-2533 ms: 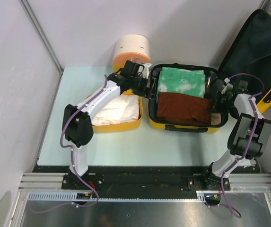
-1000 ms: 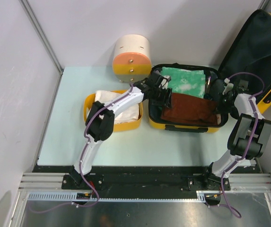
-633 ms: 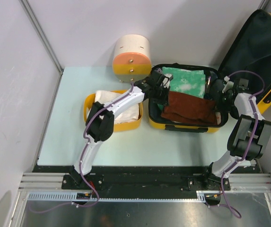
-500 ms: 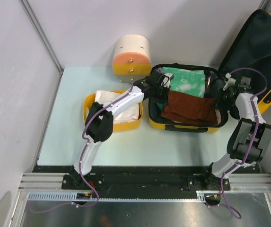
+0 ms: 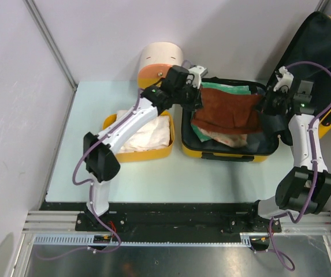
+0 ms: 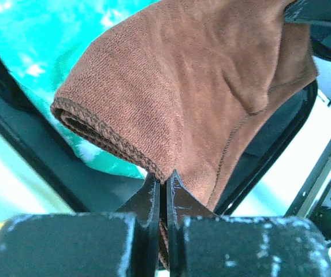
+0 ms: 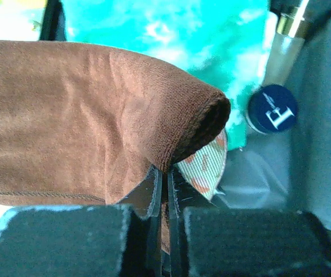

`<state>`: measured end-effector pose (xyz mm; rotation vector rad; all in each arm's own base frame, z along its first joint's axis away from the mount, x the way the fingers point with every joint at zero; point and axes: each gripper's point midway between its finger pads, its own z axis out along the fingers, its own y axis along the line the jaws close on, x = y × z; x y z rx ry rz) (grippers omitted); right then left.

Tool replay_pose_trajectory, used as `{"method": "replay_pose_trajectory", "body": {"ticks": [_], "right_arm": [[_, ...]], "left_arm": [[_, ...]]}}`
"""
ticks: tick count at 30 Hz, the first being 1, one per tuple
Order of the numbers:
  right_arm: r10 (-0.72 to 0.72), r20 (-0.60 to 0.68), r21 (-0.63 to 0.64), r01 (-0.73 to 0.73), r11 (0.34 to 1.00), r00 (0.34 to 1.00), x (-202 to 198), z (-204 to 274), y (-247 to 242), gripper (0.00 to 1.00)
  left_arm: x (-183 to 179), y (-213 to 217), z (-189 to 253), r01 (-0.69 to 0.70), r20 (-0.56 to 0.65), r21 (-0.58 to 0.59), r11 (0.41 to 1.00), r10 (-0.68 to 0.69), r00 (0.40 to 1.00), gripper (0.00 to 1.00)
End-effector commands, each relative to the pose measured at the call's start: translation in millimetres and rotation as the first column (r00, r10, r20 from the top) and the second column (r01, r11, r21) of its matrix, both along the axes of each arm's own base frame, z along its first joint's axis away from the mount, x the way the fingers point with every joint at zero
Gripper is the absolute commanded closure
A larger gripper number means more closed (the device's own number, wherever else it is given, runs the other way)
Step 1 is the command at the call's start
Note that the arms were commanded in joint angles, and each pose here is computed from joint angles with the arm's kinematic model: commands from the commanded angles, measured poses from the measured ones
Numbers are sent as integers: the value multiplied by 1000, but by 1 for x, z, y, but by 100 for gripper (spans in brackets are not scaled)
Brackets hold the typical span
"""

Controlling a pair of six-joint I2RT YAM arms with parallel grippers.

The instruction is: Open, take out, and arrange the luggage

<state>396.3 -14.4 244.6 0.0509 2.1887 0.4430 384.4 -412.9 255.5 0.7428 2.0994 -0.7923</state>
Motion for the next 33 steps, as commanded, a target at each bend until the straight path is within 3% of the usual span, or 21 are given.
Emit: {"method": "replay_pose_trajectory", "body": {"ticks": [1,8,14,18,25,27,30,33], "right_arm": [[59,134,-2,-59,998,989,12,44,31,100],[75,66,-36,-73,997,995,28,14,48,100],[104,-26,-34,-105,994,994,41,-29,63,100],[107,-51,-30,-109,994,993,48,-44,66,100],[137,-38,-29,-138,990,990,49,-42,78,100],[141,-44,-29,-142,989,989,48,-44,79,100],[141,-43,-33,-143,989,989,48,-44,79,100],[143,-40,-38,-145,989,989,47,-43,78,100]], "left_arm": [[4,37,54,5,98,-70,998,1,995,100],[0,50,9,9,-24,-37,999,-10,1000,100],[12,73,-47,-104,-157,36,994,108,982,99],[26,92,-62,-162,-184,58,985,170,968,91],[22,94,-65,-156,-202,57,986,164,966,55],[19,93,-70,-146,-225,54,988,155,962,51],[15,92,-76,-145,-254,53,988,154,955,57],[14,91,-75,-139,-267,42,989,145,953,71]]}}
